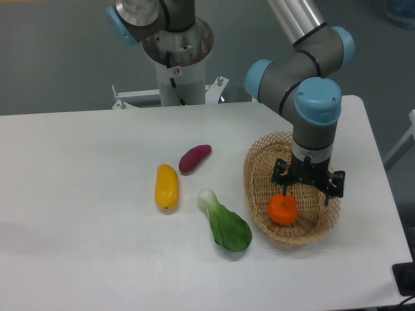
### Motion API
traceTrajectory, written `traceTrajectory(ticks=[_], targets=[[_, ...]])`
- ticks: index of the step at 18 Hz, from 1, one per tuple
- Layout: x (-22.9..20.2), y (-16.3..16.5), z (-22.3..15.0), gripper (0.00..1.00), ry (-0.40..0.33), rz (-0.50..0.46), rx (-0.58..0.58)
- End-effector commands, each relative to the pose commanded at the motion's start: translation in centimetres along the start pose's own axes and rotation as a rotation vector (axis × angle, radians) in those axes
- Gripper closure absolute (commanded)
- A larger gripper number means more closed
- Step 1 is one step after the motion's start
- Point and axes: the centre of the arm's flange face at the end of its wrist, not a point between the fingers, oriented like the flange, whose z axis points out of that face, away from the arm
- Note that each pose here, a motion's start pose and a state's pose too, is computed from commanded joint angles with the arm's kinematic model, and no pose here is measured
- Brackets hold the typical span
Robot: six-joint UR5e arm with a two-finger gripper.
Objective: Pick up the orange from the basket
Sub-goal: 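Lower the open gripper down around the orange in the basket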
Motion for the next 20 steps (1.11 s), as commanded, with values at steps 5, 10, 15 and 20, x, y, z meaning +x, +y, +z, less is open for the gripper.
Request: traceTrajectory(ticks=[5,10,15,20], targets=[[0.6,0.1,2.6,0.0,0.021,-0.042,-0.021],[1.7,0.3,4.2,0.0,0.049,-0.054,-0.038],[2.6,0.9,5.4,0.0,0.073,-0.057,-0.057],[2.7,0.8,6.5,0.0,0.086,-0.059,-0.06]])
